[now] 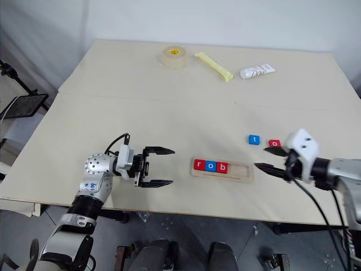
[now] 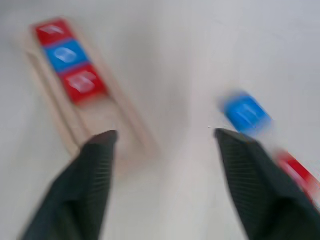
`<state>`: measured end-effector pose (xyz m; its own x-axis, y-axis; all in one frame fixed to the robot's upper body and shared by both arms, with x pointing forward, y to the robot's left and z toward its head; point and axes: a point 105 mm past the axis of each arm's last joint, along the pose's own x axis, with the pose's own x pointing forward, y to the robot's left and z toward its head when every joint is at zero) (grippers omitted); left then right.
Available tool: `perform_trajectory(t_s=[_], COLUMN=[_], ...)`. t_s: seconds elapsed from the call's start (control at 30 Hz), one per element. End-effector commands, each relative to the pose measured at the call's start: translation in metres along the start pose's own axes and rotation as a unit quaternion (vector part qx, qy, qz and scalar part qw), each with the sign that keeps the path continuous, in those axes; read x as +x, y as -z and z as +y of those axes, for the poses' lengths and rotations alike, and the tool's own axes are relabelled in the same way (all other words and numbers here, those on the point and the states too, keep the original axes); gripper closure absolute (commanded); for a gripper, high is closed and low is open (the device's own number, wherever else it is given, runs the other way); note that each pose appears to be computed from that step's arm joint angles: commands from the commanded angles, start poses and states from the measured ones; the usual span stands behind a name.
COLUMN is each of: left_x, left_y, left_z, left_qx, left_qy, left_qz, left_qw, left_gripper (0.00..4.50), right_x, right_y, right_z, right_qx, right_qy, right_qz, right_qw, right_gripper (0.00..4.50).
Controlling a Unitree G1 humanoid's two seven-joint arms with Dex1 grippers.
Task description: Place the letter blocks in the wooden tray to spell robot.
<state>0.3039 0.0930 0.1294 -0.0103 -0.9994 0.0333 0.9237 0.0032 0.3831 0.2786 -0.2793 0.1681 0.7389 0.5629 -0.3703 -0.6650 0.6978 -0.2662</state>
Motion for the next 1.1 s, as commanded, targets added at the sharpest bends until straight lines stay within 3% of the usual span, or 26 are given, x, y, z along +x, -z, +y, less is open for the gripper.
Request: perform_trajectory(t_s=[0.03,0.47,1.1], left_x=[0.0,0.0,0.0], left_y=[-0.003,-0.003,-0.004], left_z=[0.004,0.009,0.011], left_qx=[0.01,0.007,0.016], left_qy=[0.005,0.015,0.018], left_qz=[-0.002,-0.003,-0.004], left_qw=[1.0,1.0,1.0], left_gripper=[0.0,0.0,0.0], right_x=[-0.032,-0.076,-0.064], right_y=[0.006,0.035,0.029], right_z=[-0.014,-0.021,-0.015], right_qx=[0.014,0.068,0.082], right_qy=[0.044,0.12,0.113], right_qz=[-0.017,-0.055,-0.065], right_qw=[0.999,0.989,0.988], right_gripper=[0.04,0.04,0.04])
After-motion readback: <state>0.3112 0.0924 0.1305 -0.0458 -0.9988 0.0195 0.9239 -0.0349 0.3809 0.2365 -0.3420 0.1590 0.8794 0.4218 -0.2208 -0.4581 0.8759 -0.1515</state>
